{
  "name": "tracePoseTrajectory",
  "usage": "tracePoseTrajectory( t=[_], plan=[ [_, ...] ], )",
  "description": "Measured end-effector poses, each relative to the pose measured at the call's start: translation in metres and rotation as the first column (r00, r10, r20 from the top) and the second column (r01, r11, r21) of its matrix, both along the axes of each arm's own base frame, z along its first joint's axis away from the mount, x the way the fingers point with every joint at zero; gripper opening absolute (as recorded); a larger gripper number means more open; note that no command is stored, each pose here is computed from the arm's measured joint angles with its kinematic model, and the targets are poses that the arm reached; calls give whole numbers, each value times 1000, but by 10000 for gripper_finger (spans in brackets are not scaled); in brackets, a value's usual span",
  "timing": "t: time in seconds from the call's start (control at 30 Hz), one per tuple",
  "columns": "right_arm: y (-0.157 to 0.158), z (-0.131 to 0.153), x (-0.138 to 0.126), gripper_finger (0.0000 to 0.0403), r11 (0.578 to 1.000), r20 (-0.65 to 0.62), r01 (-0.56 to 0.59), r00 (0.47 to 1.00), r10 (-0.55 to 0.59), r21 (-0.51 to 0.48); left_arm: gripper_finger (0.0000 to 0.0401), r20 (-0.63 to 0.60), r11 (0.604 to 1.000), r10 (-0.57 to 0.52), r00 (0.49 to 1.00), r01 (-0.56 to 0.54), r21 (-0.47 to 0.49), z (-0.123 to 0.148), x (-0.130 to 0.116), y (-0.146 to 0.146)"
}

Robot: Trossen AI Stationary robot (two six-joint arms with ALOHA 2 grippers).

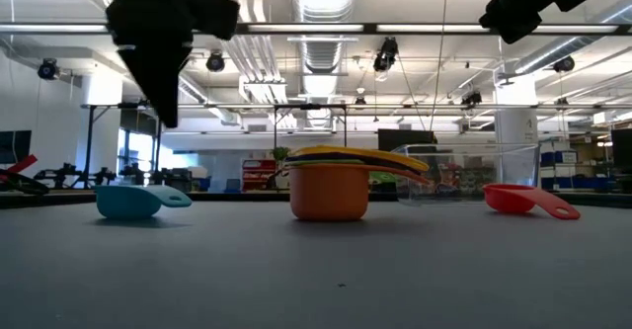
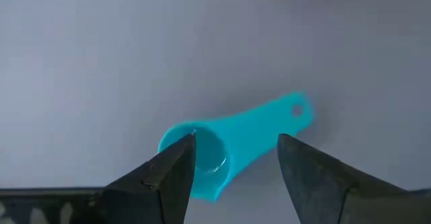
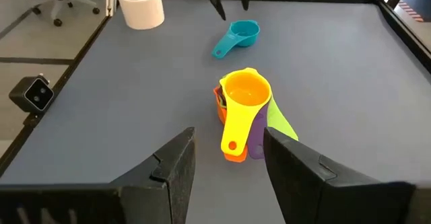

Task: Nest measuring cups in basket
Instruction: Stack the sky blue measuring cup on top of the yellow measuring cup

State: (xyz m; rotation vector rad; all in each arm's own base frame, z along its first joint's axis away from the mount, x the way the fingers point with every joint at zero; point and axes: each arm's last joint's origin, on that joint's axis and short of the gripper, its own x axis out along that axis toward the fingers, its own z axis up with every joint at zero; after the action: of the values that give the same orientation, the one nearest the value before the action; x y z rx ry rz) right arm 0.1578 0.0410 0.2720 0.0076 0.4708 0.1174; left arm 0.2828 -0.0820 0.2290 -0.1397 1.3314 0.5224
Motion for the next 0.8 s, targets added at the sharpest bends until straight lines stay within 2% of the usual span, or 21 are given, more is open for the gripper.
tracePoseTrajectory(
  t=[0.1,0.43,0.8],
  plan=[
    [0,0,0,162,1000,-1,0,1000,0,-1,192,-71,1000,6,997,-7,-7,-9,-6,1],
    [0,-1,1,161,1000,-4,-1,1000,1,-4,192,-173,999,14,985,-22,-42,-37,-18,3],
    [1,-5,5,158,1000,-32,-2,999,2,-14,192,-167,997,29,986,-42,-70,-54,-22,6]
  ],
)
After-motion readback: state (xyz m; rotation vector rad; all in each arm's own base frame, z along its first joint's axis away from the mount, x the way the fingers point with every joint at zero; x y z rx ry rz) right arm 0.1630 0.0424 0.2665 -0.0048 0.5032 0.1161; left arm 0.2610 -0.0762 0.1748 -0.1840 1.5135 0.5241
